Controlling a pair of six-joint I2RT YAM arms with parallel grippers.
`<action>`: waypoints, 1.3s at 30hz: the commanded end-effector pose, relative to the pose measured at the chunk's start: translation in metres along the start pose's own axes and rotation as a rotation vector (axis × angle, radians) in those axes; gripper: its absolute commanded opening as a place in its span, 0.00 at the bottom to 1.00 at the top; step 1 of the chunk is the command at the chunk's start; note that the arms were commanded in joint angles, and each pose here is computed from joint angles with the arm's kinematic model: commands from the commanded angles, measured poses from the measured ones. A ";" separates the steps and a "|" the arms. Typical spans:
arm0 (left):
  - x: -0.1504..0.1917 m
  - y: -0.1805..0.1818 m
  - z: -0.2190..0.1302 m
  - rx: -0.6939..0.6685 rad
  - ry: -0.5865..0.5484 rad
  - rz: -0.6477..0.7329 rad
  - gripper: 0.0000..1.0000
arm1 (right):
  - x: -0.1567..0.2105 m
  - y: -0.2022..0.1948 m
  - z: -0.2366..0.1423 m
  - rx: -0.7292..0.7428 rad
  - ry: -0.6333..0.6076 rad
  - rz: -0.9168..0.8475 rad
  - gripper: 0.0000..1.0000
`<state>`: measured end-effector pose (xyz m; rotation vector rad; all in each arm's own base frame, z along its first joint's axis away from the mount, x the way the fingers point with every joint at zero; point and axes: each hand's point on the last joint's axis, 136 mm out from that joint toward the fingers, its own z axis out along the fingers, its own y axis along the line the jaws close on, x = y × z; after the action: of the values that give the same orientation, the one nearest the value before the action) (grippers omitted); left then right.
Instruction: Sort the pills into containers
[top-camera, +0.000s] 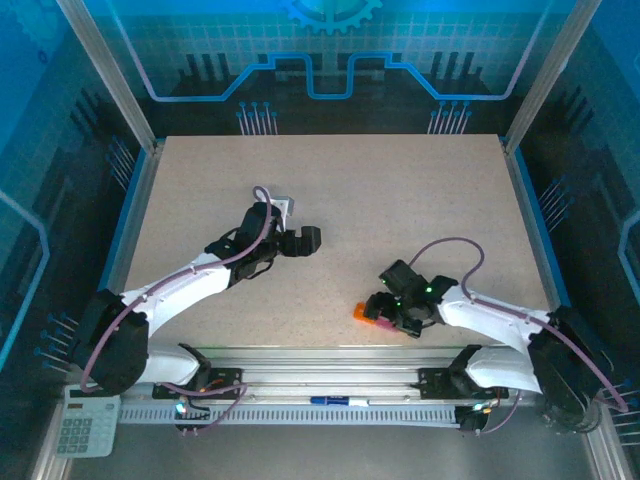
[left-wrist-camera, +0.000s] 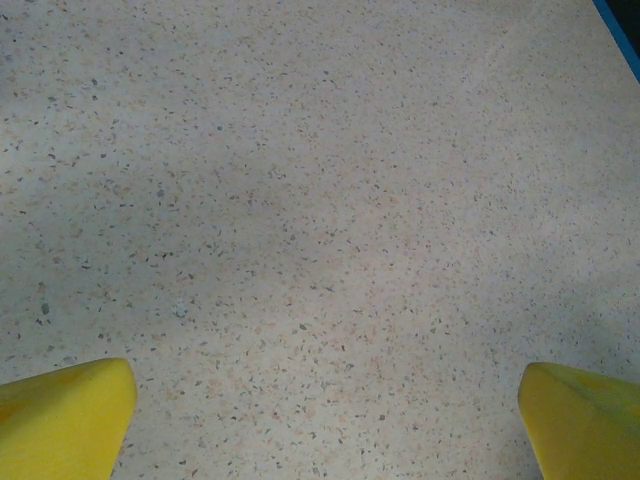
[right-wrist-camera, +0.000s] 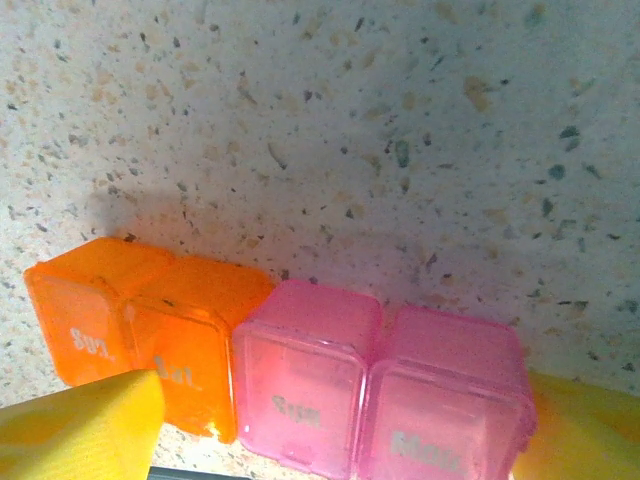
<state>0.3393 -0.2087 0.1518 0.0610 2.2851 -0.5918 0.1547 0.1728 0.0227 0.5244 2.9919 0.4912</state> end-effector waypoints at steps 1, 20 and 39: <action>-0.013 -0.012 -0.002 0.031 -0.032 0.023 0.99 | -0.006 0.086 0.003 -0.263 0.013 -0.080 0.86; -0.023 0.001 -0.010 -0.039 -0.055 0.031 0.99 | -0.022 0.138 -0.029 -0.253 -0.025 -0.428 0.89; -0.055 0.048 -0.032 -0.070 -0.116 -0.121 0.99 | -0.031 0.144 -0.018 -0.146 -0.157 -1.274 0.92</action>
<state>0.3701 -0.1412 0.1736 -0.1418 2.2259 -0.5038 0.2333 0.2815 0.0990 -1.0142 2.4836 0.5028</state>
